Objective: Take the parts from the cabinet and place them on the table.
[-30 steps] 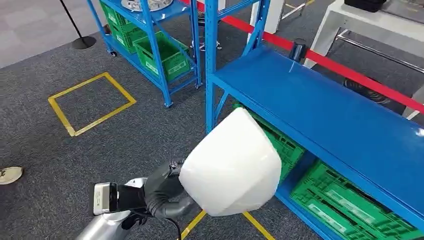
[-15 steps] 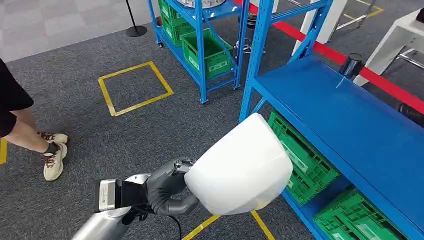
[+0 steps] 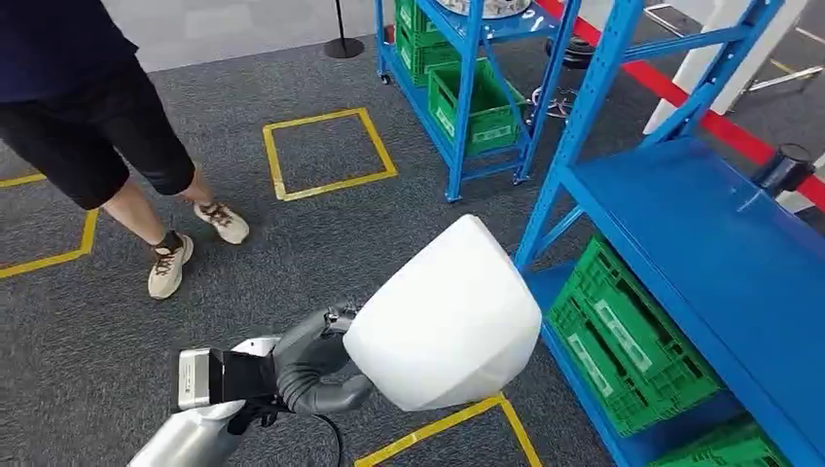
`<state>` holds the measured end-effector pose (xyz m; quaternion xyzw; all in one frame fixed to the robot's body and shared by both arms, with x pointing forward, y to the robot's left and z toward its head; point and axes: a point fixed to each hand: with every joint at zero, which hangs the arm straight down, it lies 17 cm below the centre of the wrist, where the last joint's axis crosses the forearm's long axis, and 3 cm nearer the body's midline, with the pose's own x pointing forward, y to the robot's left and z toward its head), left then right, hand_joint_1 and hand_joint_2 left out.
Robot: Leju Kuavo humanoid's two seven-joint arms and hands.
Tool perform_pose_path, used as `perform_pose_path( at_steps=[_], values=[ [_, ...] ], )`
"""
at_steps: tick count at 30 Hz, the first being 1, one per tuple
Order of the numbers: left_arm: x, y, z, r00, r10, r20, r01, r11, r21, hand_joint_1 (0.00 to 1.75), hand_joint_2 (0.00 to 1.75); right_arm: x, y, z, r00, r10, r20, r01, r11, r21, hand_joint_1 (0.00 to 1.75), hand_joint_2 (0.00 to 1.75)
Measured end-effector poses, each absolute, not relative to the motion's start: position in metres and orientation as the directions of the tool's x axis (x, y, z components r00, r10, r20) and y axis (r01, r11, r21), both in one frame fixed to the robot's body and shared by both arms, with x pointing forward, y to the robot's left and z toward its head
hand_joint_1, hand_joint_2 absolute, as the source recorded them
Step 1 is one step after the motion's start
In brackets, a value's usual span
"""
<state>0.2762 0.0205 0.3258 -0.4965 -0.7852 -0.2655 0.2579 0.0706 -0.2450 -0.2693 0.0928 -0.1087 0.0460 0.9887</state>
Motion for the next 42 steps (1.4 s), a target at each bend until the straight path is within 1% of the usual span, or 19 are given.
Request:
perform_pose_path(
  at_steps=[2, 5, 11, 15, 23, 32, 42],
  values=[
    [0.277, 0.021, 0.328, -0.381, 0.642, 0.665, 0.914, 0.371, 0.166, 1.75, 1.75, 0.070, -0.247, -0.271, 0.977, 0.075, 0.202, -0.109, 0.981, 0.162, 0.00, 0.00],
    [0.279, 0.018, 0.331, -0.389, 0.636, 0.666, 0.910, 0.377, 0.171, 1.75, 1.75, 0.055, -0.256, -0.276, 0.990, 0.074, 0.121, -0.089, 0.989, 0.121, 0.00, 0.00],
    [0.277, 0.016, 0.325, -0.395, 0.625, 0.673, 0.906, 0.384, 0.175, 1.75, 1.75, 0.039, -0.270, -0.280, 1.000, 0.009, 0.012, -0.010, 0.998, 0.054, 0.00, 0.00],
    [0.276, 0.016, 0.327, -0.381, 0.638, 0.669, 0.914, 0.369, 0.169, 1.75, 1.75, 0.035, -0.278, -0.281, 0.998, -0.057, -0.024, 0.058, 0.998, 0.018, 0.00, 0.00],
    [0.288, 0.019, 0.320, -0.375, 0.632, 0.678, 0.911, 0.388, 0.142, 1.75, 1.75, 0.026, -0.292, -0.283, 0.995, -0.094, -0.028, 0.094, 0.996, -0.008, 0.00, 0.00],
    [0.283, 0.016, 0.319, -0.364, 0.643, 0.674, 0.916, 0.378, 0.134, 1.75, 1.75, 0.037, -0.323, -0.282, 0.993, -0.118, 0.017, 0.118, 0.991, -0.058, 0.00, 0.00],
    [0.279, 0.013, 0.323, -0.360, 0.665, 0.654, 0.918, 0.379, 0.120, 1.75, 1.75, 0.042, -0.336, -0.281, 0.991, -0.103, 0.084, 0.108, 0.992, -0.066, 0.00, 0.00]
  ],
)
